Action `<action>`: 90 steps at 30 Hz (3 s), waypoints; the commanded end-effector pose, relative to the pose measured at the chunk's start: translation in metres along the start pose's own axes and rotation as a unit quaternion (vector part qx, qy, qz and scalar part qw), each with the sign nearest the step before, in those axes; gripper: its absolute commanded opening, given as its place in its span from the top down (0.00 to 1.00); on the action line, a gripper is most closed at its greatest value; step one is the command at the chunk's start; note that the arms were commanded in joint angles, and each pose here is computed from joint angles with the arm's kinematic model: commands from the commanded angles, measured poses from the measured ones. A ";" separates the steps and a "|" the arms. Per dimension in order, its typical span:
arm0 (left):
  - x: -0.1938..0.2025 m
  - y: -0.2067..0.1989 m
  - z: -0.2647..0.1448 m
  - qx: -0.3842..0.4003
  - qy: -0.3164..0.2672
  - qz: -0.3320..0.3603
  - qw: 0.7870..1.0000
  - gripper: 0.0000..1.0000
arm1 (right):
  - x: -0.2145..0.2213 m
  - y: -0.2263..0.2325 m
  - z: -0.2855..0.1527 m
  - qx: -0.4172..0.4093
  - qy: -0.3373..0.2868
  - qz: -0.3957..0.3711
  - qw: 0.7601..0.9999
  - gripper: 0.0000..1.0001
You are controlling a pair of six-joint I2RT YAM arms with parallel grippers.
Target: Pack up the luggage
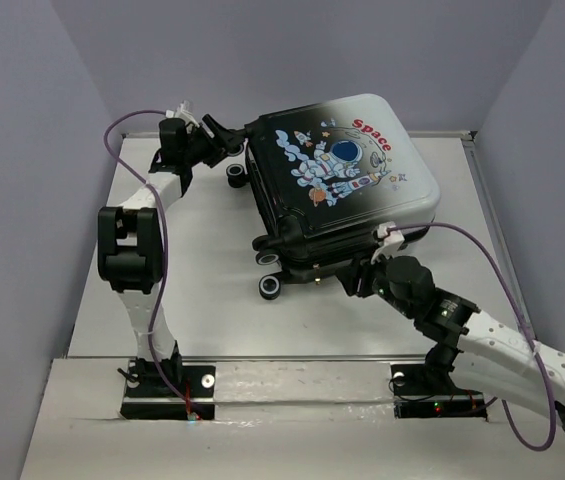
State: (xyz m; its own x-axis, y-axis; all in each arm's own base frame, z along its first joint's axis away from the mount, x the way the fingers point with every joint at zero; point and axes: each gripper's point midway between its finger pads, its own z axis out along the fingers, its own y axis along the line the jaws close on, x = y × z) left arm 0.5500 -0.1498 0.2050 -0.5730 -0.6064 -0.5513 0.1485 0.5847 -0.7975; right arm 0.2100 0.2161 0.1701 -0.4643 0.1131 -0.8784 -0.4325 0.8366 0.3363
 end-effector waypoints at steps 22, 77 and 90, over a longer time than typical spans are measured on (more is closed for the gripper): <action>-0.031 -0.066 -0.128 0.031 -0.232 0.022 0.972 0.94 | -0.107 -0.115 0.020 0.087 -0.096 0.084 0.988 0.48; 0.297 -0.167 -0.170 0.040 0.127 0.332 0.934 0.01 | -0.020 -0.057 0.017 -0.106 0.023 0.079 0.991 0.22; 0.297 -0.198 -0.164 0.094 0.107 0.287 0.947 0.94 | -0.032 -0.051 0.042 -0.154 0.024 0.049 0.987 0.31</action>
State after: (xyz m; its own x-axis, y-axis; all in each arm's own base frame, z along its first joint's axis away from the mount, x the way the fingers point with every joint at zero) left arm 0.2157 -0.3345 0.1896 -0.5738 0.0326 -0.8183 0.5483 0.7575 -0.3544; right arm 0.2627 0.1822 0.1379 -0.6490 0.1778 -0.7397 -0.4811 0.6573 0.5801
